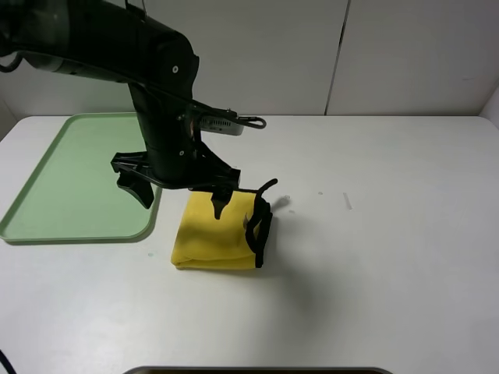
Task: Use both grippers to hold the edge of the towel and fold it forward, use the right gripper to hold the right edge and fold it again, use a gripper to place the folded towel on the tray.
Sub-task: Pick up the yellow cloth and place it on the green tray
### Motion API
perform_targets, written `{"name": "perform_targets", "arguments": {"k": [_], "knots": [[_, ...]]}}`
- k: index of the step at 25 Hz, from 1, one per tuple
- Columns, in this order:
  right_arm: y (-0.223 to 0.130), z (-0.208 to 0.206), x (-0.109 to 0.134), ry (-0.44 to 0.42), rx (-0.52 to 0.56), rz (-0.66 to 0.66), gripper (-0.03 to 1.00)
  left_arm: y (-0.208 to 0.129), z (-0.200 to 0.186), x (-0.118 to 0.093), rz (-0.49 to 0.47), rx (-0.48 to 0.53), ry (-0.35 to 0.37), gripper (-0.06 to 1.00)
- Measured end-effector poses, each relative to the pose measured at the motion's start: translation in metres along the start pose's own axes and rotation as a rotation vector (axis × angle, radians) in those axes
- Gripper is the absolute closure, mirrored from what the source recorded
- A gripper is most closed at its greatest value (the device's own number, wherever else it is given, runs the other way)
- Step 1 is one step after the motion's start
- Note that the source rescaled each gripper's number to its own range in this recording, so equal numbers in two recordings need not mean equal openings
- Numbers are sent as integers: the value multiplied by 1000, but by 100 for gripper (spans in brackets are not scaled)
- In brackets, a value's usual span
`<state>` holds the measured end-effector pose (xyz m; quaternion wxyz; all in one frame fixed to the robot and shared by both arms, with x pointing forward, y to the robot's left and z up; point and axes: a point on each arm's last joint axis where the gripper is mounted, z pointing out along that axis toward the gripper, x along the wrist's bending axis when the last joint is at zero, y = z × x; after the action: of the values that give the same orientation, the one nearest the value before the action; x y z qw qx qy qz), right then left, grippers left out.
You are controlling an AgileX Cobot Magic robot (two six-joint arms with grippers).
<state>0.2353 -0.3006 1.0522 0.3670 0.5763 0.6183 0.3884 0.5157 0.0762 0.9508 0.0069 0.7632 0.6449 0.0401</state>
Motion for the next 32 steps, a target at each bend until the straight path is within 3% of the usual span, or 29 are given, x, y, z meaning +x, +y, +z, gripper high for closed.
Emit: {"name": "perform_targets", "arguments": {"k": [11,32], "knots": [[0,0,0,0,0,0,-3,1,32,15,-75,-92,-140,-5],[0,0,0,0,0,0,-3,7,81,9,-98,-96,-202,-5]]}}
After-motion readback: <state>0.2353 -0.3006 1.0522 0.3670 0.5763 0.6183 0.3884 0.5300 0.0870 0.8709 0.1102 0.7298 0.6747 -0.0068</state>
